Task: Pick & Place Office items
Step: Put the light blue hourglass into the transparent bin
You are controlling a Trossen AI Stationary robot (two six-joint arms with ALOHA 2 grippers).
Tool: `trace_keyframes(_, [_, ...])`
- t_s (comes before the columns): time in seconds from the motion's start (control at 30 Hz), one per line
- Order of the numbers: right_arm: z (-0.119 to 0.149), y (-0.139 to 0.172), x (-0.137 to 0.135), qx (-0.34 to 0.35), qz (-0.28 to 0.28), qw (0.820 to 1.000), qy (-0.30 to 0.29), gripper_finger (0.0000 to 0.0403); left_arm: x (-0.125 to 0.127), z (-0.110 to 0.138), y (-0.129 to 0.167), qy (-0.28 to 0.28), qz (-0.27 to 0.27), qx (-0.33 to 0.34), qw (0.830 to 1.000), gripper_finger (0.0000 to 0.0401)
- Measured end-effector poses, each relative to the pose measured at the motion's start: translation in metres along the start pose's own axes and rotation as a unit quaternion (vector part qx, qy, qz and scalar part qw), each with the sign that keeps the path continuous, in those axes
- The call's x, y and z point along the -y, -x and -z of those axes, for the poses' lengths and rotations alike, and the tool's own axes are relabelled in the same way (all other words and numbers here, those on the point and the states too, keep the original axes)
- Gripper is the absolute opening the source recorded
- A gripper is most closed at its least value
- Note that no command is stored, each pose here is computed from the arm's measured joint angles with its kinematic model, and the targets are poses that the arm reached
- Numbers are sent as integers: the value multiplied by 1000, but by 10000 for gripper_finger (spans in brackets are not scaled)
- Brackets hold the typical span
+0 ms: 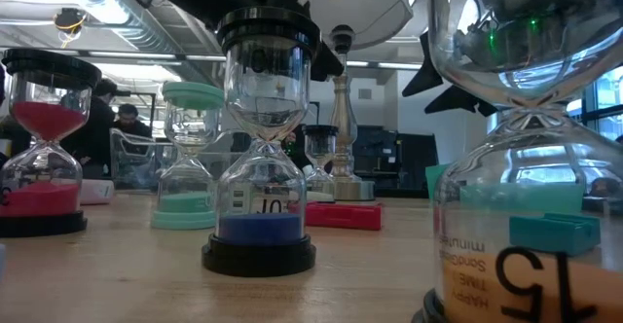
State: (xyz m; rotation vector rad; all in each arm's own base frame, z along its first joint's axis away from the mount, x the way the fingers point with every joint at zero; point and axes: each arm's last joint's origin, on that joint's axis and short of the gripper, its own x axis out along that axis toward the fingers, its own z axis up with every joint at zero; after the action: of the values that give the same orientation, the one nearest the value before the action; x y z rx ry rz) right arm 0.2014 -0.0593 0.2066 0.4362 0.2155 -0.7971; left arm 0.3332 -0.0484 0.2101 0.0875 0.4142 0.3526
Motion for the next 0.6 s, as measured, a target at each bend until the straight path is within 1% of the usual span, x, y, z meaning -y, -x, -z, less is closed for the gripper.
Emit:
trace_keyframes(0.13, [0, 0, 0, 0, 0, 1000, 0, 327, 1, 11, -10, -10, -19, -20, 1000, 278])
trace_keyframes(0.3, [0, 0, 0, 0, 0, 1000, 0, 327, 5, 29, -24, -30, -71, -37, 996, 278])
trace_keyframes(0.37, [0, 0, 0, 0, 0, 1000, 0, 327, 6, 28, -25, -34, -80, -25, 996, 278])
trace_keyframes(0.47, [0, 0, 0, 0, 0, 1000, 0, 327, 6, 23, -26, -40, -79, -7, 996, 281])
trace_keyframes(0.6, [0, 0, 0, 0, 0, 1000, 0, 327, 7, 21, -26, -36, -80, 3, 996, 302])
